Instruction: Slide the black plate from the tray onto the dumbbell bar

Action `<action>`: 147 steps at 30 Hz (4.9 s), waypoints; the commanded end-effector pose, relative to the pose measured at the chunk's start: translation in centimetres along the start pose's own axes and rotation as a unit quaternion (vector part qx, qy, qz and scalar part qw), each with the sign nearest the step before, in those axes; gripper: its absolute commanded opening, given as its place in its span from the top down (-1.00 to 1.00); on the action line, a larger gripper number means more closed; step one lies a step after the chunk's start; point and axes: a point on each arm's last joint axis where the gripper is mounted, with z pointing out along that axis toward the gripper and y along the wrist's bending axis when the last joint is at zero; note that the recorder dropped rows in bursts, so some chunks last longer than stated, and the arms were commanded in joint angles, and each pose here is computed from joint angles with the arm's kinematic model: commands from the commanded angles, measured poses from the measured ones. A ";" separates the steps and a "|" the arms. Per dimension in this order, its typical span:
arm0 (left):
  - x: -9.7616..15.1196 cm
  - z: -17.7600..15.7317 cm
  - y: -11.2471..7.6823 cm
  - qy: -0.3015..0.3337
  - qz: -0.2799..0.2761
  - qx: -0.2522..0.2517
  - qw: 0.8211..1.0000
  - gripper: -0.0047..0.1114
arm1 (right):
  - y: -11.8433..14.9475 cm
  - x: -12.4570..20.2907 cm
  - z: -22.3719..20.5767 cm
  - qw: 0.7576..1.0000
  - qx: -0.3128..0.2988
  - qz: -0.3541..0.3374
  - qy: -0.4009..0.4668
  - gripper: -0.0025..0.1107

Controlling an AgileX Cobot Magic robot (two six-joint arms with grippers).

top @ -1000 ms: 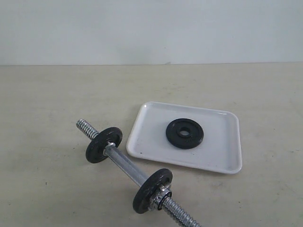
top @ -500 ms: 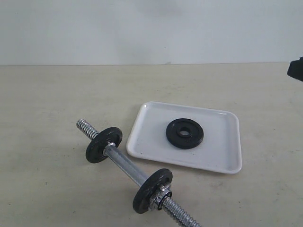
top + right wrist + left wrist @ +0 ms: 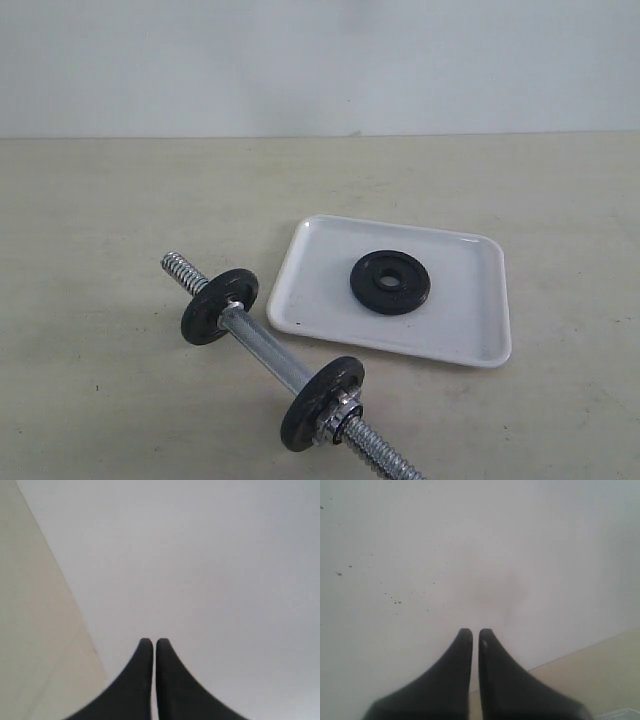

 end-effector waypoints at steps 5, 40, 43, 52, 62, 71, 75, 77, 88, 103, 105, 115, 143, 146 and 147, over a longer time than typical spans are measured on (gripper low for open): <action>-0.1 0.0 -0.2 0.000 0.003 0.013 1.000 0.84 | -0.8 -0.2 -0.8 0.984 0.031 0.164 0.056 0.96; 9.9 2.6 -0.4 0.180 -0.083 0.037 0.980 0.84 | 0.4 -1.8 -3.6 0.814 -0.290 0.470 0.182 0.95; 10.7 3.2 0.1 0.201 -0.102 0.022 0.974 0.84 | 0.4 -1.8 -3.6 0.814 -0.289 0.471 0.179 0.95; 14.4 5.0 0.6 0.287 -0.233 -0.010 0.929 0.84 | 0.5 -1.9 -3.6 0.810 -0.294 0.476 0.178 0.95; 18.5 6.4 -1.4 0.398 -0.356 0.080 0.842 0.84 | 0.6 -2.4 -3.7 0.799 -0.312 0.488 0.164 0.95; 20.1 7.9 -4.0 0.421 -0.438 0.105 0.787 0.84 | 0.5 -2.6 -3.6 0.798 -0.309 0.494 0.153 0.95; 20.9 9.1 -6.2 0.410 -0.449 0.121 0.785 0.84 | 0.5 -2.6 -3.6 0.798 -0.310 0.494 0.152 0.96; 21.8 9.6 -7.1 0.432 -0.440 0.106 0.780 0.84 | 0.5 -2.6 -3.6 0.800 -0.310 0.491 0.151 0.96; 24.7 14.2 -9.2 0.470 -0.450 0.090 0.754 0.52 | 0.4 -2.6 -3.6 0.802 -0.310 0.490 0.145 0.96; 28.9 15.9 -10.4 0.522 -0.550 0.027 0.651 -0.17 | 0.5 -2.9 -3.7 0.802 -0.323 0.485 0.134 0.96; 28.7 16.2 -10.4 0.516 -0.556 0.029 0.651 -0.17 | 0.5 -2.9 -3.7 0.802 -0.323 0.485 0.133 0.96; 27.5 18.5 -10.2 0.477 -0.578 0.035 0.662 -0.16 | 0.4 -3.0 -3.6 0.801 -0.320 0.490 0.125 0.96; 28.1 19.0 -9.6 0.493 -0.512 -0.025 0.703 0.48 | 0.4 -3.1 -3.5 0.802 -0.318 0.492 0.117 0.96; 28.2 18.9 -9.5 0.495 -0.491 -0.022 0.717 0.49 | 0.4 -3.2 -3.6 0.801 -0.319 0.493 0.117 0.96; 28.3 18.9 -9.4 0.499 -0.473 -0.019 0.726 0.49 | 0.4 -3.2 -3.6 0.801 -0.319 0.493 0.117 0.96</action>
